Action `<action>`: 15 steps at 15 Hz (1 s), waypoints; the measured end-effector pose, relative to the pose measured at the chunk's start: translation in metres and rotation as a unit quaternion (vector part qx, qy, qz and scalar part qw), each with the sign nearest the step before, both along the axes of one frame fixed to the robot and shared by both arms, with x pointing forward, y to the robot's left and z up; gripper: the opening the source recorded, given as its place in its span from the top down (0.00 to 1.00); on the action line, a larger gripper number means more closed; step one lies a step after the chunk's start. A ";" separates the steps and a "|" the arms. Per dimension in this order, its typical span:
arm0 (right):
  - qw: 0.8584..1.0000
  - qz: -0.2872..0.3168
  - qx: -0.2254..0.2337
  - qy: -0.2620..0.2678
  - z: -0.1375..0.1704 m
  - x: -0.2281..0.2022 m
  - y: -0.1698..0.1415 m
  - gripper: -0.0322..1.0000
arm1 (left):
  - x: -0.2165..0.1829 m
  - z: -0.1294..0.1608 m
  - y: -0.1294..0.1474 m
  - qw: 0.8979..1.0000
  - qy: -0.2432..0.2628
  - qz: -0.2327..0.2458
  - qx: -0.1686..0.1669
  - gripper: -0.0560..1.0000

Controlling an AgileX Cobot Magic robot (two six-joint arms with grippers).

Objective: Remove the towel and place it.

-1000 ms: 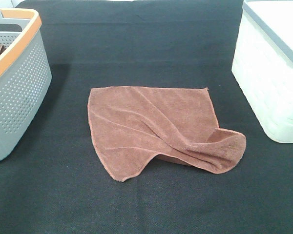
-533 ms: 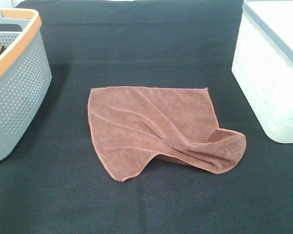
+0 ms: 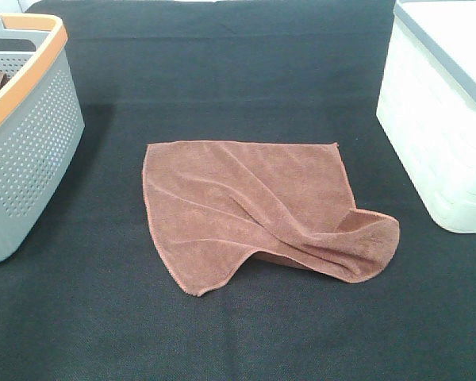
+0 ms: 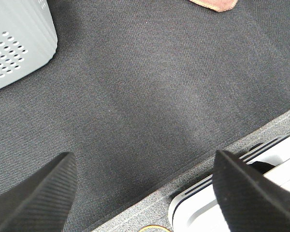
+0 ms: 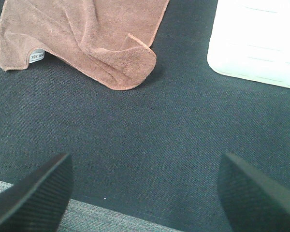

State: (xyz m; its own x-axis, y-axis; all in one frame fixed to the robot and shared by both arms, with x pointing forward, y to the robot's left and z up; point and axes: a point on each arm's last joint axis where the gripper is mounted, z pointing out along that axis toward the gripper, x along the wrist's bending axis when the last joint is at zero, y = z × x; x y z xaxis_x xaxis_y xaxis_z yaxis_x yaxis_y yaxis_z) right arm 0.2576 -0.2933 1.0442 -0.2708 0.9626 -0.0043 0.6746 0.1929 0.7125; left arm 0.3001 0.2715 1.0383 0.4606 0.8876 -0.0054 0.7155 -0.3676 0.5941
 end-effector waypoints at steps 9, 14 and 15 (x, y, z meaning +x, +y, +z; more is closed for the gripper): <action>0.992 -0.118 0.006 -0.041 0.001 -0.011 -0.005 0.22 | -0.039 0.014 0.022 0.977 -0.149 0.152 -0.028 0.25; 0.987 -0.121 0.015 -0.102 0.001 -0.030 -0.006 0.22 | -0.067 0.015 0.022 0.959 -0.236 0.150 -0.044 0.25; 0.987 -0.121 0.015 -0.103 0.001 -0.030 -0.006 0.22 | -0.067 0.015 0.022 0.959 -0.236 0.150 -0.044 0.25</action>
State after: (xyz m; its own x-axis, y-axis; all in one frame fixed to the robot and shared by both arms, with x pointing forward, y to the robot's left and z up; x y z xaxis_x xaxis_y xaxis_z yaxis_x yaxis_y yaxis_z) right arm 0.2279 -0.2989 1.0451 -0.0302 0.9995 -0.0051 0.5391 0.0206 0.8420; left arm 0.2334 0.2939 1.0535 0.1538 0.9863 0.0597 0.4257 -0.1207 0.8968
